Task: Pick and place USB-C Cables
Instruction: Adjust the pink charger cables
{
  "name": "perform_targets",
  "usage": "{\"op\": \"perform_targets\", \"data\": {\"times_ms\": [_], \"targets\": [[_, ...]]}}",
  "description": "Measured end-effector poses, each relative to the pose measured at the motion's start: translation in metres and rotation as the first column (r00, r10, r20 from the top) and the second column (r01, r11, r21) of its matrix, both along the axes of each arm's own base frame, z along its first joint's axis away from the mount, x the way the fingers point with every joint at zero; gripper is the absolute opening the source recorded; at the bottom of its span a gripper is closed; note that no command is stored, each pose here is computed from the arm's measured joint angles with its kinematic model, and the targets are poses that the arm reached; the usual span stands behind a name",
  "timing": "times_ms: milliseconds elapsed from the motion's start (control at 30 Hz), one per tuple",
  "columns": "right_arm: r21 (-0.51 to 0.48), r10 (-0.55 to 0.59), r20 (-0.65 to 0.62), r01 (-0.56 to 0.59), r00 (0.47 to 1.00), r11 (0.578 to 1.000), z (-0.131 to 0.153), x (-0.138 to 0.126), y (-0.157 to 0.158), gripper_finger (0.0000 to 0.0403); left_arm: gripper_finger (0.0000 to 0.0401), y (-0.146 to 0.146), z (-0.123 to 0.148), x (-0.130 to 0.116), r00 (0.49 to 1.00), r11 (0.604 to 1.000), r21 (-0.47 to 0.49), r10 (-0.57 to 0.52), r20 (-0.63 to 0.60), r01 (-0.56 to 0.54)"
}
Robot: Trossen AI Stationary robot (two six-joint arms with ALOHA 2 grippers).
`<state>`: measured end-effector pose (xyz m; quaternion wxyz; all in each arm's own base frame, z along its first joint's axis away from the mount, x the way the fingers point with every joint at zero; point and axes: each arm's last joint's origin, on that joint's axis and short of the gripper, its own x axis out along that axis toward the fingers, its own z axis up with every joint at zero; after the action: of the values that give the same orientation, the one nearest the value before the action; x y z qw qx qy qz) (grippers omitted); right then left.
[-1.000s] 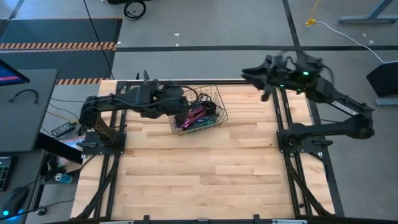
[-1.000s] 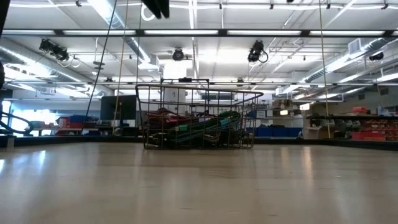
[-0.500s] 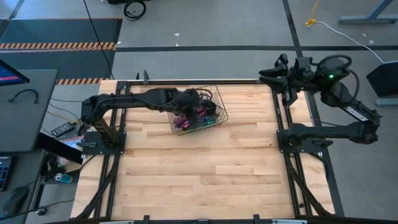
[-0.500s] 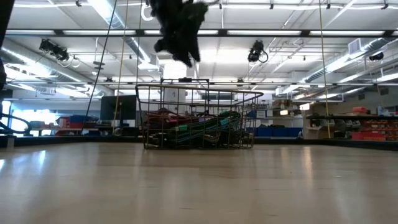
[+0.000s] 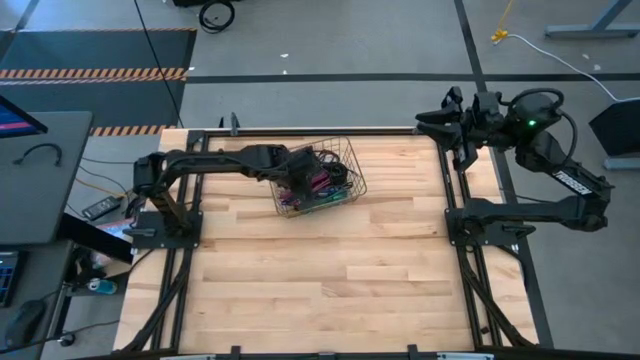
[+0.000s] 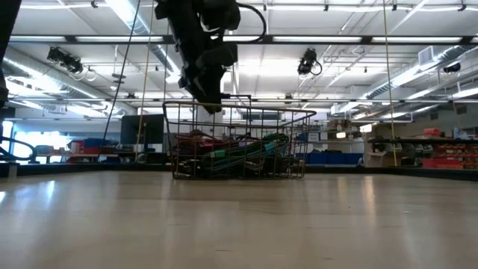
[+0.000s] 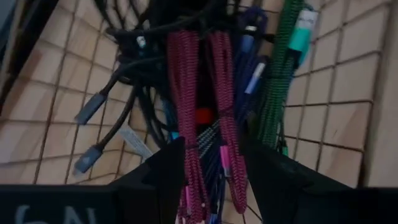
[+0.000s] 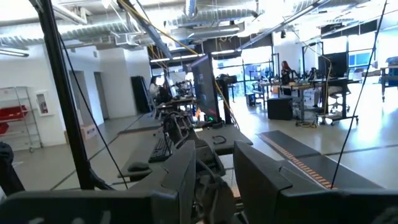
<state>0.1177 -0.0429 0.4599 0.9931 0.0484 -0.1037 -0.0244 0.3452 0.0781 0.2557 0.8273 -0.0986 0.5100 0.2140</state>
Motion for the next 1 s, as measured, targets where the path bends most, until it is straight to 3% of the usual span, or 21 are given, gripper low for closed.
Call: {"op": "perform_targets", "data": {"times_ms": [200, 533, 833, 1000], "targets": [[0.006, 0.003, 0.003, -0.003, 1.0, 1.0, 0.0, 0.0, 0.0, 0.0114, 0.0174, -0.001, -0.017, 0.015, 0.996, 0.996, 0.008, -0.089, -0.002, 0.089], [0.069, 0.022, 0.032, -0.024, 0.999, 0.997, 0.003, 0.0, 0.0, 0.0114, 0.018, 0.014, -0.057, 0.022, 0.988, 0.998, -0.03, -0.065, -0.142, 0.061], [0.083, 0.015, 0.051, -0.019, 0.999, 0.996, 0.004, -0.001, 0.0, 0.0114, 0.0211, 0.018, -0.061, 0.027, 0.992, 0.998, -0.015, -0.059, -0.115, 0.057], [0.086, -0.009, 0.059, 0.004, 0.998, 0.996, 0.005, -0.001, 0.0, 0.0114, 0.0151, 0.024, -0.056, 0.029, 0.994, 0.999, 0.005, -0.034, -0.106, 0.034]]}}
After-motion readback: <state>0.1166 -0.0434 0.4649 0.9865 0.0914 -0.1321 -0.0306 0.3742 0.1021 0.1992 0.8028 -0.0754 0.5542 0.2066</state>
